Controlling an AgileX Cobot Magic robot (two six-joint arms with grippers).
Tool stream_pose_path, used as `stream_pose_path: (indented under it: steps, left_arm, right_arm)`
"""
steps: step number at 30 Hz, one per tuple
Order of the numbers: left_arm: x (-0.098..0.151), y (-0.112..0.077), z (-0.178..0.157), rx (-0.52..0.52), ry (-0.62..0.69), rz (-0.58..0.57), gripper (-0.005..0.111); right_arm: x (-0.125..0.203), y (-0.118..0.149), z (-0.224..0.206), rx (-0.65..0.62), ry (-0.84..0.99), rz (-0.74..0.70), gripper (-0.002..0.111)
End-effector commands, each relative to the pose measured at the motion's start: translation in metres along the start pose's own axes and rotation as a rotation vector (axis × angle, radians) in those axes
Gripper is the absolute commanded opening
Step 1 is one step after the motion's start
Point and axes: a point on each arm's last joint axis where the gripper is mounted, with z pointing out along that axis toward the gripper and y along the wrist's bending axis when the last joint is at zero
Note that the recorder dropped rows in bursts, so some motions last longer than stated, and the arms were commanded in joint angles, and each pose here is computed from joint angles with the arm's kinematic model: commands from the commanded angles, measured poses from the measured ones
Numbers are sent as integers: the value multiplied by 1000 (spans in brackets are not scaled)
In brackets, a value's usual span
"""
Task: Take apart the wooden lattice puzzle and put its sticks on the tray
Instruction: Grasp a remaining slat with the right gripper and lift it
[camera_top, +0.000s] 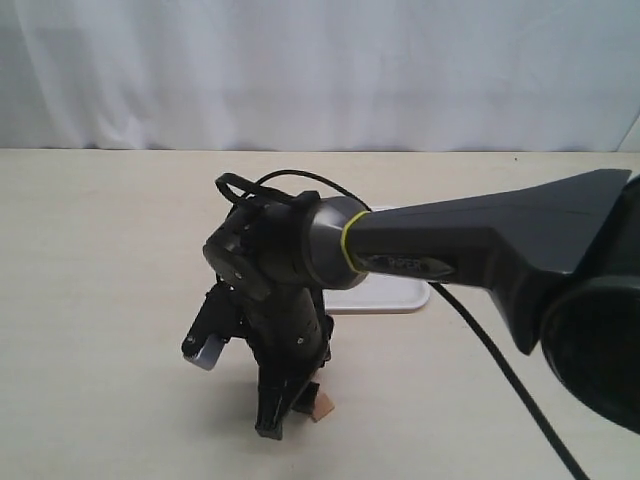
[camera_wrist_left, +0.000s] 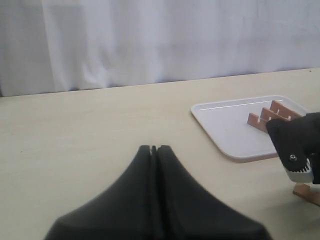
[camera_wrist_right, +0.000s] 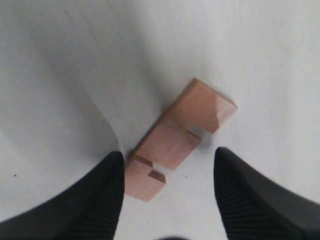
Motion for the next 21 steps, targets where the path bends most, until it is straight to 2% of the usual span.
stream_pose_path:
  steps: [1, 5, 12, 17, 21]
  left_arm:
    - [0, 0, 0, 0, -9, -4, 0]
    - [0, 0, 0, 0, -9, -4, 0]
    - [0, 0, 0, 2, -9, -4, 0]
    - [0, 0, 0, 2, -9, -4, 0]
    - [0, 0, 0, 2, -9, -4, 0]
  right_arm:
    - [8, -6, -26, 34, -38, 151, 52]
    - [13, -6, -34, 30, -22, 301, 52]
    - [21, 10, -16, -69, 25, 376, 52]
    - [23, 9, -4, -21, 5, 473, 52]
    - [19, 11, -1, -48, -48, 537, 52]
